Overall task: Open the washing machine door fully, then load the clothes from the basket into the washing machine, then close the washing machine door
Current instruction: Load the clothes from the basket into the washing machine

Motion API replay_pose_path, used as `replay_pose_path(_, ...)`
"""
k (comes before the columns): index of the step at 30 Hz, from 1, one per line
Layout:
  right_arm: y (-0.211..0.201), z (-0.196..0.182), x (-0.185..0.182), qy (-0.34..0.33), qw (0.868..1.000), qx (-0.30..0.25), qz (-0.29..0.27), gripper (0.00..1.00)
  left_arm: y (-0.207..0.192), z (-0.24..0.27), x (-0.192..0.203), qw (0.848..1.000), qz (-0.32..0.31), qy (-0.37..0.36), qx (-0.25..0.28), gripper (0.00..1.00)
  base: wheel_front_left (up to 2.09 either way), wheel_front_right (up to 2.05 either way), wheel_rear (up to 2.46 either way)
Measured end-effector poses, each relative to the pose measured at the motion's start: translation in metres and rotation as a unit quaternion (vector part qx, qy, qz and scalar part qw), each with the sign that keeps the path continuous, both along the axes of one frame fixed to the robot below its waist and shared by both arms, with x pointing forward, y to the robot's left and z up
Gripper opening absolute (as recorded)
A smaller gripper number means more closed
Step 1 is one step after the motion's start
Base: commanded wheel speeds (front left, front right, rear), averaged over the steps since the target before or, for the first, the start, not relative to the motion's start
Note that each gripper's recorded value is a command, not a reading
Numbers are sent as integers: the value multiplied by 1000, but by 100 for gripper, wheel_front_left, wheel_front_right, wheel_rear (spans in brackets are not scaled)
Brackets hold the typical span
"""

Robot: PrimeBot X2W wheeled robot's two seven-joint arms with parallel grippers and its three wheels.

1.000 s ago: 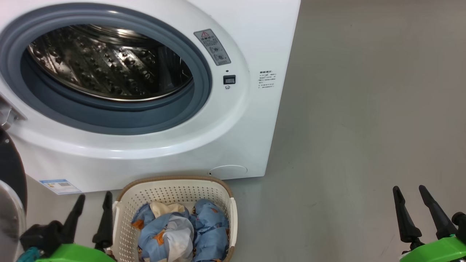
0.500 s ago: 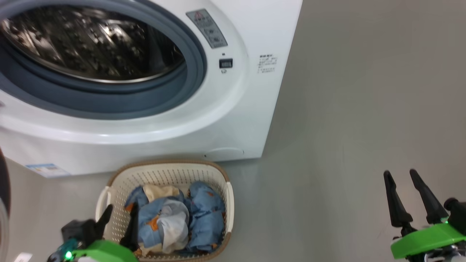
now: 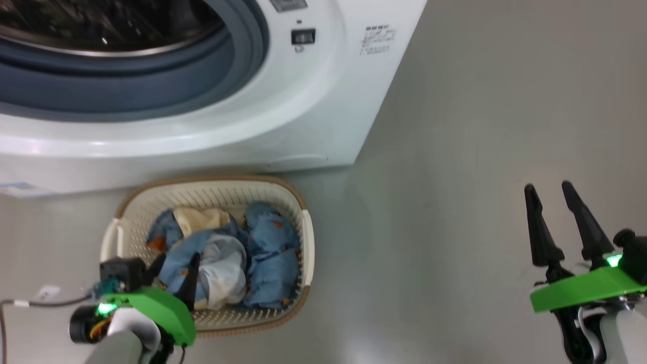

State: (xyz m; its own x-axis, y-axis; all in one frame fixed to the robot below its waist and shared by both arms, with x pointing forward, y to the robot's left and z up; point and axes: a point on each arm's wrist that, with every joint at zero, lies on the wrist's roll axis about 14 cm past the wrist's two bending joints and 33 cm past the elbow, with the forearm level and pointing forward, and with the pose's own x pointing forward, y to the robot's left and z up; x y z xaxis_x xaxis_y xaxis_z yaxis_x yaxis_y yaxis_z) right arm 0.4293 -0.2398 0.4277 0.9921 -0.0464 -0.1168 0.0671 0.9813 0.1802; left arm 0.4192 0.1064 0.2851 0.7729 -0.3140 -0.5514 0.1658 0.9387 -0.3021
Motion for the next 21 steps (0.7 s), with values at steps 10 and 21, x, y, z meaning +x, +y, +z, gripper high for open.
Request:
replay_pose_path(10,2,-29,21,23,1000,0,0,100,-4,-57,6,996,-32,80,23,100,0,0,0)
replay_pose_path(21,4,-52,33,41,999,-1,1,100,-7,-100,-3,984,-68,162,39,100,0,0,0)
